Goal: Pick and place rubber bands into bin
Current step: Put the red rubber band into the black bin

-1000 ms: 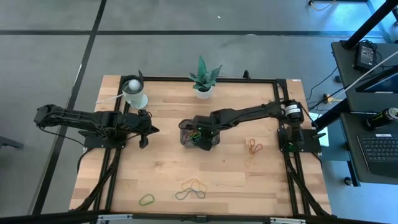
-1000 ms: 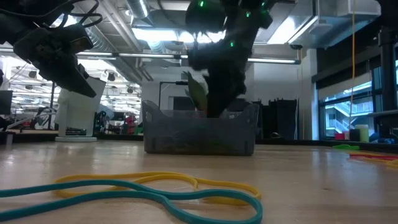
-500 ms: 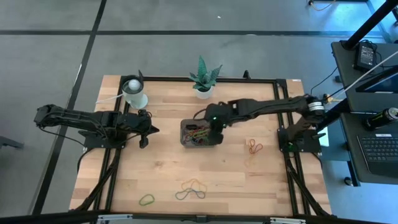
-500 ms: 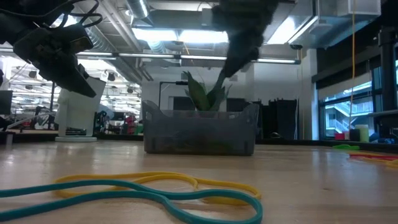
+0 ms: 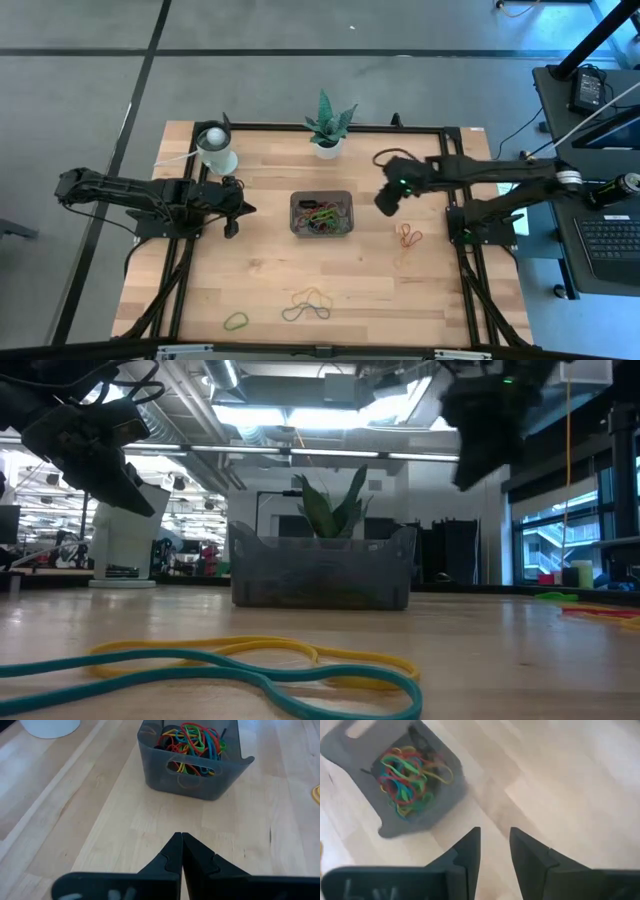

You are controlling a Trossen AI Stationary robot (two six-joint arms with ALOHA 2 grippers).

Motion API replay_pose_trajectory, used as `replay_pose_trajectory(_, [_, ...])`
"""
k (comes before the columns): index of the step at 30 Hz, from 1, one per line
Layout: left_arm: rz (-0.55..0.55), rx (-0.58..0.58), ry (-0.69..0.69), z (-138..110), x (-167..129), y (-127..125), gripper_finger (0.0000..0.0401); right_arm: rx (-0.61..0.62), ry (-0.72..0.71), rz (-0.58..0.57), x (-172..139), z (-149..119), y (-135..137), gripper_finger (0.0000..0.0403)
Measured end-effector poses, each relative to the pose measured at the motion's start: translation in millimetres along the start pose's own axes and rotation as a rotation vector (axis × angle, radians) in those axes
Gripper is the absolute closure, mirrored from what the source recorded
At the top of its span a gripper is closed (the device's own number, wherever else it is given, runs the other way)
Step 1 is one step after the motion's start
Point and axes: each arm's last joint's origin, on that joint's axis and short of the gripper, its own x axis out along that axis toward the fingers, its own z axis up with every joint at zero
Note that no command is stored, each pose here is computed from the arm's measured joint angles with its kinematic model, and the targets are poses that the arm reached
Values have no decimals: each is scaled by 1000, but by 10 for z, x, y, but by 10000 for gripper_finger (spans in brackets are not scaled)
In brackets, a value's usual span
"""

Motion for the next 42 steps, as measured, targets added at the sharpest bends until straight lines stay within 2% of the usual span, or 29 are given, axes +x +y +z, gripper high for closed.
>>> replay_pose_trajectory(5, [0,0,0,0,0,0,399,166,91,-29,-86,-357,-75,315])
replay_pose_trajectory(12, [0,0,0,0,0,0,399,287,204,-94,-143,-694,12,366])
replay_pose_trajectory(17, [0,0,0,0,0,0,399,331,260,-152,-169,-871,96,398])
replay_pose_trajectory(25, [0,0,0,0,0,0,399,386,337,-294,-114,-1060,170,390])
replay_pose_trajectory(31, [0,0,0,0,0,0,399,414,443,-359,94,-1228,127,374])
replay_pose_trajectory(35, [0,31,0,0,0,0,399,452,474,-314,268,-1342,111,350])
replay_pose_trajectory(42, [0,40,0,0,0,0,399,481,441,-201,442,-1421,118,306])
